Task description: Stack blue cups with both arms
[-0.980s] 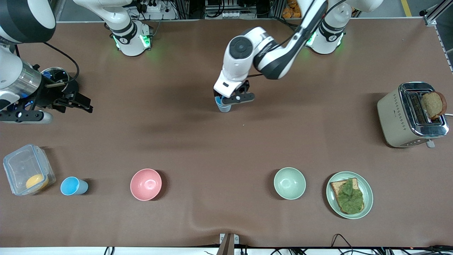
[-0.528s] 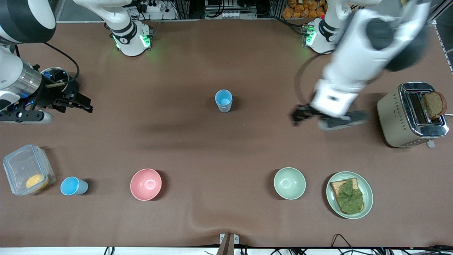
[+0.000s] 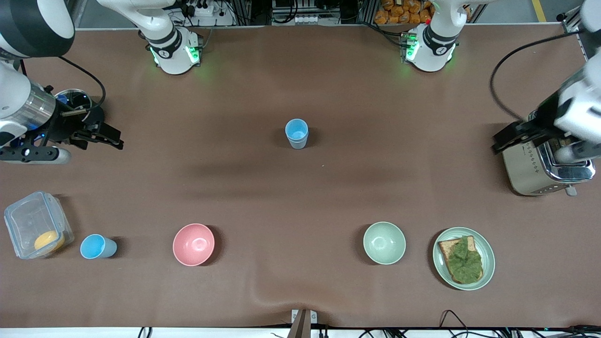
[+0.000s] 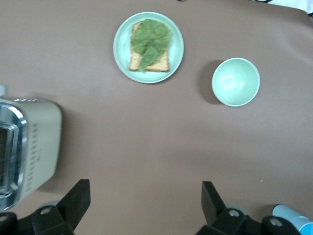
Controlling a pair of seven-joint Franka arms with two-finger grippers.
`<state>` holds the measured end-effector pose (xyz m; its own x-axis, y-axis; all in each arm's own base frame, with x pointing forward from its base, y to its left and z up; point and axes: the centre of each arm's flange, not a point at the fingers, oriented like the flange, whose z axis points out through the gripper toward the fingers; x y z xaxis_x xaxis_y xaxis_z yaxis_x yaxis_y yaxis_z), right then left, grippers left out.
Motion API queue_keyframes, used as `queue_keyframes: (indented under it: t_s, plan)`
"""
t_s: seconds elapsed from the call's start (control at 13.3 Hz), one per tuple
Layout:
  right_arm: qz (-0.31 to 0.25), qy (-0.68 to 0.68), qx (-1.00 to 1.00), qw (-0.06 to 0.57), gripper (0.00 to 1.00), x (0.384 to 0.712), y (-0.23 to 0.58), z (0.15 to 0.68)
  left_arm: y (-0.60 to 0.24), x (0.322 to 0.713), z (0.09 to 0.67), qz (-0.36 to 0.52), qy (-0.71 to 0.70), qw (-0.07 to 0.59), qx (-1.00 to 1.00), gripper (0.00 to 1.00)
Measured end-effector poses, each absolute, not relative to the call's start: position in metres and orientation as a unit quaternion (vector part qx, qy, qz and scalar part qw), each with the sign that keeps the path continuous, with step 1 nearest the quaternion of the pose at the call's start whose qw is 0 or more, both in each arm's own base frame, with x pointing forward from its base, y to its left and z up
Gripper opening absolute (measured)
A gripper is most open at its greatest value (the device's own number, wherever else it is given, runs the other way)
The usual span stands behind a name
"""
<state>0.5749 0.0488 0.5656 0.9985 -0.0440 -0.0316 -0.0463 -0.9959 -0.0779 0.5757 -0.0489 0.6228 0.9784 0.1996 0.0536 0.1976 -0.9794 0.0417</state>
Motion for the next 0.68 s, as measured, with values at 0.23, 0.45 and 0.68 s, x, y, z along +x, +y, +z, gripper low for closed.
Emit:
queue_keyframes:
  t_s: [0.23, 0.45, 0.68]
  plan:
    - [0.015, 0.023, -0.999, 0.039, 1.0, 0.575, 0.049, 0.566, -0.042, 0.561, 0.638, 0.022, 0.103, 0.014, 0.994, 1.0]
    - [0.015, 0.023, -0.999, 0.039, 1.0, 0.575, 0.049, 0.566, -0.045, 0.557, 0.637, 0.01, 0.1, 0.012, 0.995, 1.0]
    - [0.015, 0.023, -0.999, 0.039, 1.0, 0.575, 0.049, 0.566, -0.051, 0.556, 0.635, 0.006, 0.088, 0.011, 0.996, 1.0]
